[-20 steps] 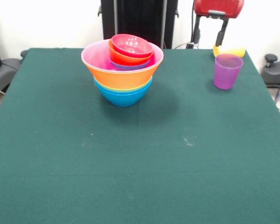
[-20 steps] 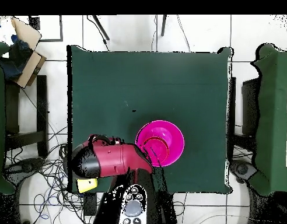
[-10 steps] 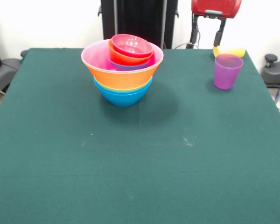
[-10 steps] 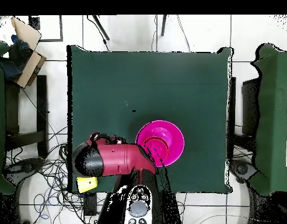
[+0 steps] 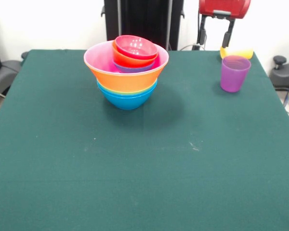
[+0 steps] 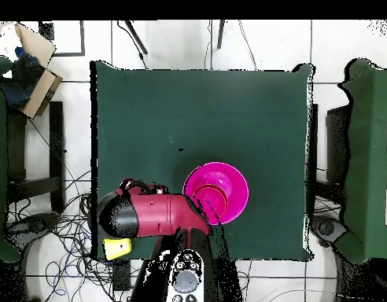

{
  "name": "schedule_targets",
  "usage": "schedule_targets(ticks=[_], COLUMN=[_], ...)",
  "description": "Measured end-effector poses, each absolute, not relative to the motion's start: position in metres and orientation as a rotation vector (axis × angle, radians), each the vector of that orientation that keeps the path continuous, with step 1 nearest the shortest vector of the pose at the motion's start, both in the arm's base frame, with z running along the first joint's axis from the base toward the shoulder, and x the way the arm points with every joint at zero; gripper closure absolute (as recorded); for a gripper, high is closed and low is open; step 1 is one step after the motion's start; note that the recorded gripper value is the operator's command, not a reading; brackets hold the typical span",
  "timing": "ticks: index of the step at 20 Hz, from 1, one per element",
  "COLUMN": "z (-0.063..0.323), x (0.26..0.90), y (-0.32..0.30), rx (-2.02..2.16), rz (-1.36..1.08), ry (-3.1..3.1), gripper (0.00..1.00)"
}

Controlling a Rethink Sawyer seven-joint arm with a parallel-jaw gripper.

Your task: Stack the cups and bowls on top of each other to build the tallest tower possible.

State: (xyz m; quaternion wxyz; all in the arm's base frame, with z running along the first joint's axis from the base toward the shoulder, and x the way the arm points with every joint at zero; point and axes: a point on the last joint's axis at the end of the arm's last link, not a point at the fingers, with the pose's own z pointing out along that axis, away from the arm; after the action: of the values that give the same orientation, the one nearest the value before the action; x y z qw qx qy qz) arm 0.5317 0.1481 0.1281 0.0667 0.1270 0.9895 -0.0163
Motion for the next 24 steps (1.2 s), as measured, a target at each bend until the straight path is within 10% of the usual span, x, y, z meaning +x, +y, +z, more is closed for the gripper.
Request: schedule_targets(ticks=[24], z=[0.095], x=[0.52], y=[0.167], rx=[0.366], rz=[-0.04], ry=[3.017], gripper=[0.0])
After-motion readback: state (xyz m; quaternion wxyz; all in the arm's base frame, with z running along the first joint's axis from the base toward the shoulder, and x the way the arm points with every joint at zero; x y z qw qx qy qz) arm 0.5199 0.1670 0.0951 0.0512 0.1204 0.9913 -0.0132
